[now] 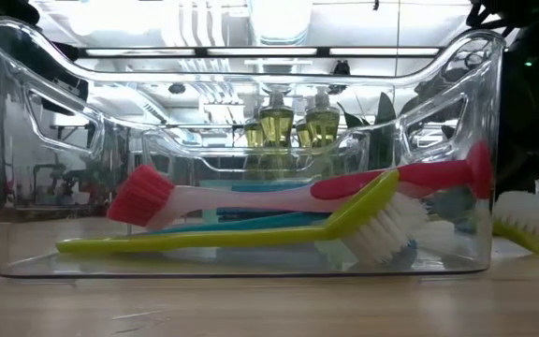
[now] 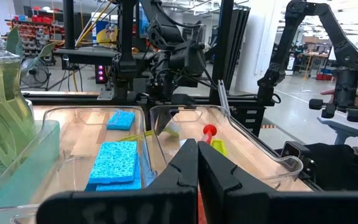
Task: Pick & Place Kitchen Sink Supplies
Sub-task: Put the green dish brush into the bottom transparent bin, then put the blue sponge into the top transparent bin
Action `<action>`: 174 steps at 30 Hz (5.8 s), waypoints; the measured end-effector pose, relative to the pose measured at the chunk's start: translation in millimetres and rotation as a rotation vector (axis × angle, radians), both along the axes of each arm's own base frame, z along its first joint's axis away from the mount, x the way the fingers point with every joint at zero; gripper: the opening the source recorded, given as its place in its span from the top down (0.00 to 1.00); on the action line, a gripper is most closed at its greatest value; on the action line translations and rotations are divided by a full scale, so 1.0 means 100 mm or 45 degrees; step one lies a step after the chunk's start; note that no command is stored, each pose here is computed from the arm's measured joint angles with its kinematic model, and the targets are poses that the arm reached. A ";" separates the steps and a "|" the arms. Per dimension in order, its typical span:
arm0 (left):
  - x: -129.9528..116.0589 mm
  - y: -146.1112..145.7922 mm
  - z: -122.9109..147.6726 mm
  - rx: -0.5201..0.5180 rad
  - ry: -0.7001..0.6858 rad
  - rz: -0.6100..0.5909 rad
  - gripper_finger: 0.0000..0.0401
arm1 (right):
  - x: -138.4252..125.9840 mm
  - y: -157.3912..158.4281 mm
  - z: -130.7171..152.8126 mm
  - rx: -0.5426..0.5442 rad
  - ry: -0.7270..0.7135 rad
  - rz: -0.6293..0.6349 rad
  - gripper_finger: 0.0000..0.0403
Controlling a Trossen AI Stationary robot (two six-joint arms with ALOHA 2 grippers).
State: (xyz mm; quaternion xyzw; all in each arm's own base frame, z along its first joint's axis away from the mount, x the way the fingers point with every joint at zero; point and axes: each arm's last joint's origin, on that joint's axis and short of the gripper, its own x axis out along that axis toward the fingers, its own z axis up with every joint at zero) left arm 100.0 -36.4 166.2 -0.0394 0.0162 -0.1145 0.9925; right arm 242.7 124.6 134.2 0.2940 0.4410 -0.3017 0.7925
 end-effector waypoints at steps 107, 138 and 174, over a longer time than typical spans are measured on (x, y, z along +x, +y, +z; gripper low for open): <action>0.00 0.00 -0.02 0.009 0.021 -0.001 0.99 | 0.75 0.77 1.30 -0.414 -0.154 0.904 0.65; 0.00 0.00 -0.03 0.016 0.039 0.000 0.99 | -0.35 0.59 0.52 -0.646 0.468 0.623 0.55; 0.00 0.00 -0.03 0.016 0.040 0.000 0.99 | -0.49 -0.21 0.09 -0.474 0.552 0.390 0.59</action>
